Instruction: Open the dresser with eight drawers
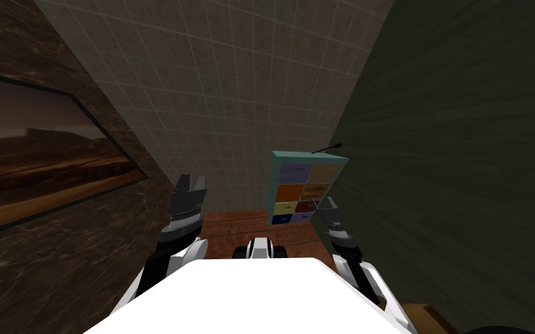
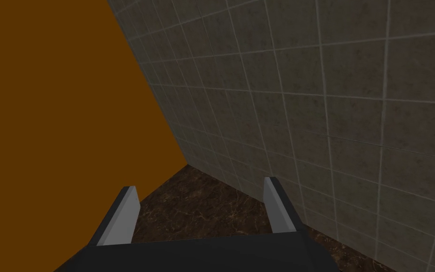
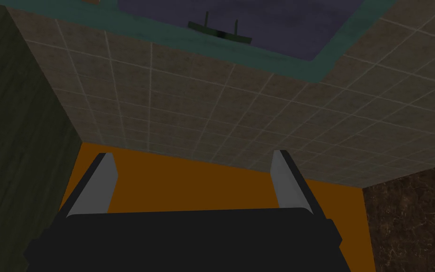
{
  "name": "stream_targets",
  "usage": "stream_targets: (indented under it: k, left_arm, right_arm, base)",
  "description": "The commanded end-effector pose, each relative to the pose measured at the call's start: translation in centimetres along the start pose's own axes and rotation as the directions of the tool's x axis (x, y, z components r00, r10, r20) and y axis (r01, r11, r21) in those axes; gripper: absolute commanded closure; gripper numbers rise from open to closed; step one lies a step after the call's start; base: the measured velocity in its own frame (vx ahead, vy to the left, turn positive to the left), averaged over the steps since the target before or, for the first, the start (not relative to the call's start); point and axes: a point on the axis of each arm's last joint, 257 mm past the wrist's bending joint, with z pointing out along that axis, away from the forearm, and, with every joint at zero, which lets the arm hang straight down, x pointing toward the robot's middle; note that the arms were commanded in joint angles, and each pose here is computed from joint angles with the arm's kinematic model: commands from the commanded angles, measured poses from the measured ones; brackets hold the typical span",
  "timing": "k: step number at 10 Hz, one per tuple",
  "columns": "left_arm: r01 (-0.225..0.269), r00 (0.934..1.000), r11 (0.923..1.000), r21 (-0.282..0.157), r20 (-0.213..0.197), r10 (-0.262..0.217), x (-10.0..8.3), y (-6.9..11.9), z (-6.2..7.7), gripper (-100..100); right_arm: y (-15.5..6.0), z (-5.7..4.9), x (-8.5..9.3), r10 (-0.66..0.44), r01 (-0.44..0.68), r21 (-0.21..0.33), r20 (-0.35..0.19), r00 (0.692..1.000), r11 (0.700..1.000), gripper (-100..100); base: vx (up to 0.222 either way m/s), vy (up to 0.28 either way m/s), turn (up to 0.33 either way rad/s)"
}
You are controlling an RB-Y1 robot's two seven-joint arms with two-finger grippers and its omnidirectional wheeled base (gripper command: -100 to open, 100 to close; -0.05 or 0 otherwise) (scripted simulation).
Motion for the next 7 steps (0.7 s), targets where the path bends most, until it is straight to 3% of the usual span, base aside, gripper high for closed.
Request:
stream_targets:
  k: [1,3,4,6,7]
  left_arm:
    - [0.000,1.0000,1.0000,0.000,0.000,0.000,0.0,0.0,0.0,0]
    - [0.000,1.0000,1.0000,0.000,0.000,0.000,0.0,0.0,0.0,0]
    - [0.000,1.0000,1.0000,0.000,0.000,0.000,0.0,0.0,0.0,0]
    - [0.000,1.0000,1.0000,0.000,0.000,0.000,0.0,0.0,0.0,0]
    - [0.000,1.0000,1.0000,0.000,0.000,0.000,0.0,0.0,0.0,0]
  right_arm:
    - [-1.4,-1.4,1.4,-0.110,0.110,0.012,-0.036,0.993,0.994,-100]
    - [-1.4,-1.4,1.4,-0.155,0.155,0.010,-0.037,0.987,0.988,-100]
    - [-2.4,-2.4,2.3,-0.208,0.209,0.015,-0.064,0.976,0.978,-100]
    - [-2.4,-2.4,2.3,-0.241,0.242,0.013,-0.065,0.968,0.970,-100]
    - [-3.3,-3.5,3.2,-0.295,0.297,0.015,-0.094,0.951,0.955,-100]
  base:
    - [0.073,0.058,0.083]
    - [0.063,0.036,0.023]
    - [0.059,0.037,0.080]
    - [0.042,0.029,0.028]
    - [0.057,0.038,0.115]
